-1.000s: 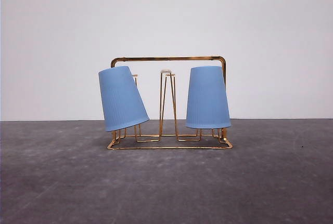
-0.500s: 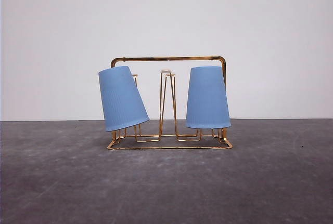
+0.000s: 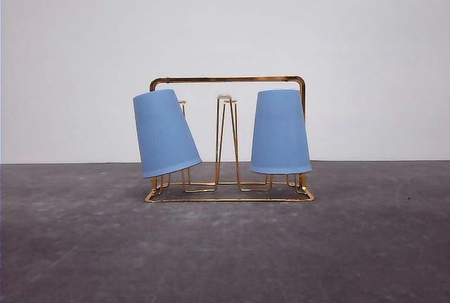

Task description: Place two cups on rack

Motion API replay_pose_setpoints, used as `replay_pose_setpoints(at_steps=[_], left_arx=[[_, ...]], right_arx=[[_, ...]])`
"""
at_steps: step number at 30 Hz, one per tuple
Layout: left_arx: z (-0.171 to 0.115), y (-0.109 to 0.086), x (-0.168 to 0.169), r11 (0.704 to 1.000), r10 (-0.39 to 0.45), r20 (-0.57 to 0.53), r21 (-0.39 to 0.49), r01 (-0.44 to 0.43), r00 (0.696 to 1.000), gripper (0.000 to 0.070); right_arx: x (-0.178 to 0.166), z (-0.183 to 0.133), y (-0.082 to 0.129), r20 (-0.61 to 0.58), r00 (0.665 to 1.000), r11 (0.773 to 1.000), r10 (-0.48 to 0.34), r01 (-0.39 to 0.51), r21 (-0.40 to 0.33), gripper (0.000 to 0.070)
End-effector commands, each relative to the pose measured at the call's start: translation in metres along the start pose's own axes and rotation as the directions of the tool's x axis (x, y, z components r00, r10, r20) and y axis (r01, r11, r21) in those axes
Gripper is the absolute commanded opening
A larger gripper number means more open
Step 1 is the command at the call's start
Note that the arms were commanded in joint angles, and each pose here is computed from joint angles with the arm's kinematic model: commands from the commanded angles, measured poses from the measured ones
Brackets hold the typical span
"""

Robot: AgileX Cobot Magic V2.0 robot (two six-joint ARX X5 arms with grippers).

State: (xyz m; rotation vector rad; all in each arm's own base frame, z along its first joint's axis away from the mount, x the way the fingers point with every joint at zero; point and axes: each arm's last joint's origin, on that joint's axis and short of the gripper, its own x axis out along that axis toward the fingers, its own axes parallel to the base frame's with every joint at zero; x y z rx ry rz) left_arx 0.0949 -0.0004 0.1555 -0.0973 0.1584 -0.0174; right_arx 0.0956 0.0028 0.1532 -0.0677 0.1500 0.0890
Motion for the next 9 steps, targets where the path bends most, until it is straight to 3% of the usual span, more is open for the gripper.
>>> replay_pose_setpoints(at_steps=[1,9], left_arx=[[-0.0053,0.0006,0.0015,1.000,0.002,-0.019,-0.003,-0.002,1.000,0.0003],[-0.0052,0.0006,0.0014,1.000,0.002,-0.019,-0.003,-0.002,1.000,0.0003]], right_arx=[[0.0005,-0.0002,0.0001,0.008,1.000,1.000,0.000,0.000,0.008,0.0012],[0.0005,-0.0002,0.0001,0.008,1.000,1.000,0.001,-0.001,0.008,0.0012]])
